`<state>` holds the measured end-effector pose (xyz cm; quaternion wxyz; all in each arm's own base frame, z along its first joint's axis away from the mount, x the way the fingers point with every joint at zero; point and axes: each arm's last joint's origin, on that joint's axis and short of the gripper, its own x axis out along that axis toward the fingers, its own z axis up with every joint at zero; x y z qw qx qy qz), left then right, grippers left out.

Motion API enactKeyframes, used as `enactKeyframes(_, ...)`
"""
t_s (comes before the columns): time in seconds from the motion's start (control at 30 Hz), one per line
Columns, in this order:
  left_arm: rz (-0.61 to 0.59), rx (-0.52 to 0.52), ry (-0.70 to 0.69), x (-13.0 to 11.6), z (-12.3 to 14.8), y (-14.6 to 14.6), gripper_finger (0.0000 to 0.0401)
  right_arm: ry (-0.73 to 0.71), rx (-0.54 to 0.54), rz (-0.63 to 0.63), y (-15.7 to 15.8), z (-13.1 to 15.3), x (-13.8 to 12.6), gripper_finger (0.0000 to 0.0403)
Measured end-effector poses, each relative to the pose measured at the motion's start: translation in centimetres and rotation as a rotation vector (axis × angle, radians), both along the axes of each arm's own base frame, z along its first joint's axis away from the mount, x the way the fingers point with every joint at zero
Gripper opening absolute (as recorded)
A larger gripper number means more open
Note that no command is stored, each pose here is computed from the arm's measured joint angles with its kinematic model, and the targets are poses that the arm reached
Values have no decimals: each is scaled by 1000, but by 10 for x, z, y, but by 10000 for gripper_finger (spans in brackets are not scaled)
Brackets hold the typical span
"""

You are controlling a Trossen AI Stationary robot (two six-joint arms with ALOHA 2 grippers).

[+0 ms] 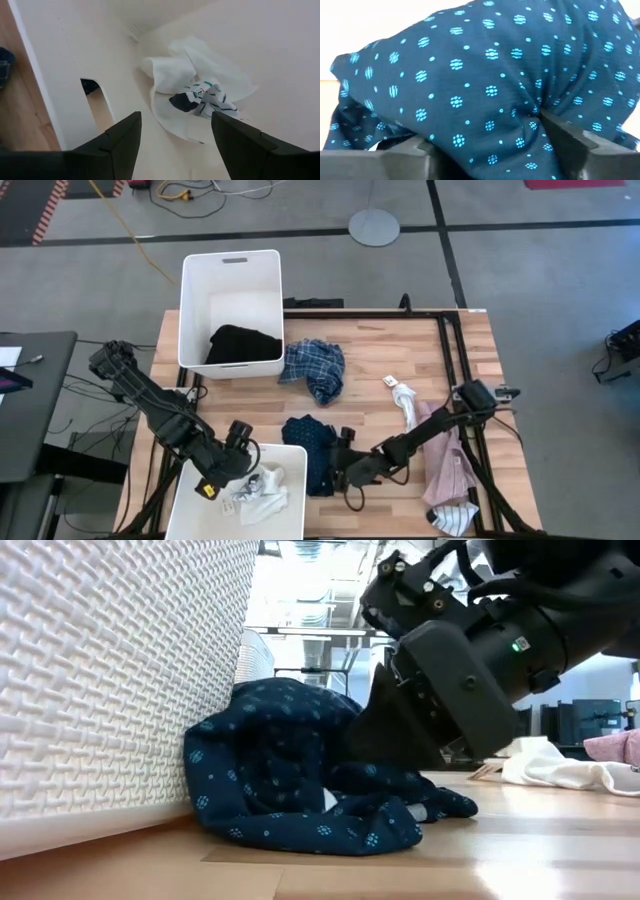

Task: Sort clothes
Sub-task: Put the blue shirt into the top white bin

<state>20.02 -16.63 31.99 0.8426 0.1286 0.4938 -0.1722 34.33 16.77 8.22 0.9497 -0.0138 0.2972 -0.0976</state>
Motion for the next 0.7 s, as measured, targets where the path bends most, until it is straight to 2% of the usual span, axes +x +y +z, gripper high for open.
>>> enactKeyframes(0.1,7,9,-8,0,0,0,236,43,8,-40,-3,-4,-3,217)
enactKeyframes(0.3,13,29,-24,1,0,1,236,70,12,-58,-4,-7,-6,57)
enactKeyframes(0.37,17,36,-31,1,0,1,236,74,11,-57,-4,-7,-6,21)
enactKeyframes(0.57,23,41,-41,1,3,1,235,77,10,-61,-4,-6,-7,17)
enactKeyframes(0.7,19,40,-72,2,12,1,235,82,-13,-61,-2,6,-13,16)
